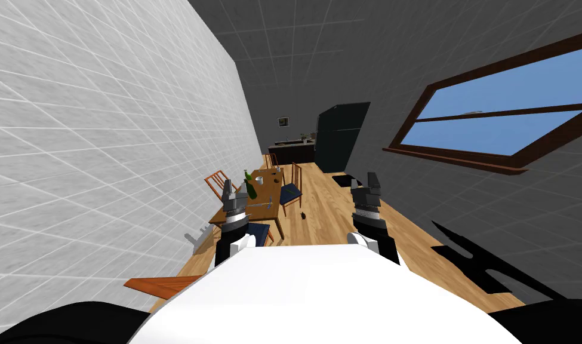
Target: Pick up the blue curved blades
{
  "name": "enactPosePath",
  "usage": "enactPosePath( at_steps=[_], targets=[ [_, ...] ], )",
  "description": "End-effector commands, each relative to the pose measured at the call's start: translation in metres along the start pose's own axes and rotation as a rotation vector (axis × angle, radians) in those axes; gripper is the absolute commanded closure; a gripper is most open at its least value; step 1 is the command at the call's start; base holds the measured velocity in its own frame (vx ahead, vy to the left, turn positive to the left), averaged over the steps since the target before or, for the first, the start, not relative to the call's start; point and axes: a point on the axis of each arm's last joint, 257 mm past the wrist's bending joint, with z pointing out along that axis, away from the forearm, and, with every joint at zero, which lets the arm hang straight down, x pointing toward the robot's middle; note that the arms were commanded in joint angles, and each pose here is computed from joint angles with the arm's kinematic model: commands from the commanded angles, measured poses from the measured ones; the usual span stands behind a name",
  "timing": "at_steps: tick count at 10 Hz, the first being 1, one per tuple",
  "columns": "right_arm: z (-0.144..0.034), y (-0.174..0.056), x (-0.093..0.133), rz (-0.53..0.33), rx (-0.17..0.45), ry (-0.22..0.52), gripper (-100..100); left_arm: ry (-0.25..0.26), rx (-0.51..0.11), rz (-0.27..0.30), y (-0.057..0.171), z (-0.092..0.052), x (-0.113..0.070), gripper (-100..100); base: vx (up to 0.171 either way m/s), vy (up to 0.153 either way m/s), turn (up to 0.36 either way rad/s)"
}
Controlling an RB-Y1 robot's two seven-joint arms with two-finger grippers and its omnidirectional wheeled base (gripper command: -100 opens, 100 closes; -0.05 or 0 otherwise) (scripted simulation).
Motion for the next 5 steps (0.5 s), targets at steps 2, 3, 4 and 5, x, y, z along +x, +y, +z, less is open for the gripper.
enactPosePath(
  at_steps=[2, 3, 4, 5],
  targets=[
    [0.000, 0.000, 0.000, 0.000, 0.000, 0.000, 0, 0.050, -0.049, -0.005, 0.017, -0.003, 0.006, -100, 0.001, -0.028, 0.084],
    [0.000, 0.000, 0.000, 0.000, 0.000, 0.000, 0, 0.072, -0.082, -0.012, 0.029, -0.006, 0.009, -100, 0.008, -0.054, 0.132],
    [0.000, 0.000, 0.000, 0.000, 0.000, 0.000, 0, 0.094, -0.122, -0.021, 0.043, -0.009, 0.011, -100, 0.010, -0.079, 0.158],
    [0.000, 0.000, 0.000, 0.000, 0.000, 0.000, 0, 0.114, -0.168, -0.033, 0.059, -0.013, 0.013, -100, 0.006, -0.085, 0.157]
  ],
)
